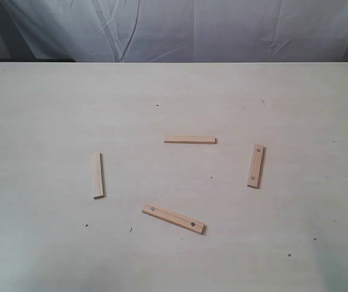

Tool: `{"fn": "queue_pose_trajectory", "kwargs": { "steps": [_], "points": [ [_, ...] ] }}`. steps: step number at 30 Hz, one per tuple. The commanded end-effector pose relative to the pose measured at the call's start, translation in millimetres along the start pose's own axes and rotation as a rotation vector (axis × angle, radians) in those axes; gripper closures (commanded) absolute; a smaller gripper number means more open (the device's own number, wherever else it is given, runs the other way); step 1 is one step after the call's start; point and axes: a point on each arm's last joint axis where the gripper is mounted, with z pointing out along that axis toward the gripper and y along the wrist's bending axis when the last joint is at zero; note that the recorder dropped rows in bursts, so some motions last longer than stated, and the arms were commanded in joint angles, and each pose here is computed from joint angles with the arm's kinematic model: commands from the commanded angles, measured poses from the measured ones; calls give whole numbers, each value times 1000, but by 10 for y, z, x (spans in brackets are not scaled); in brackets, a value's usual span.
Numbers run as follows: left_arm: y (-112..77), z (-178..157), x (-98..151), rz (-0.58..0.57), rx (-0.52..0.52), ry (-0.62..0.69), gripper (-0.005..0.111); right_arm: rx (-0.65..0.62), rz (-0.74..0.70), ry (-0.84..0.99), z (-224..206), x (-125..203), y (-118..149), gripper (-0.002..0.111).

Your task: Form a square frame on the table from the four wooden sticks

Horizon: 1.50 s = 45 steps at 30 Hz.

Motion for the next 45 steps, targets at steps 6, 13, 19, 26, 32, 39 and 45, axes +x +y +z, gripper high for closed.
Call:
{"fn": "queue_pose_trajectory", "kwargs": {
  "steps": [6, 13, 19, 26, 32, 39, 45],
  "points": [
    [2, 0, 3, 0, -4, -12, 107, 6, -1, -19, -2, -10, -4, 107],
    [2, 0, 3, 0, -4, -12, 107, 6, -1, -19, -2, -10, -4, 107],
    [2, 0, 3, 0, -4, -12, 107, 6, -1, -19, -2, -10, -4, 107],
    [2, 0, 3, 0, -4, -12, 107, 3, 6, -22, -3, -13, -2, 107],
    [2, 0, 3, 0, -4, -12, 107, 5, 84, -273, -36, -238, -13, 107],
    [2, 0, 3, 0, -4, -12, 107, 22, 91, -437, -88, -377, -36, 107],
    [8, -1, -15, 32, -12, -32, 107, 26, 92, -469, -100, -402, -40, 107]
  ]
}}
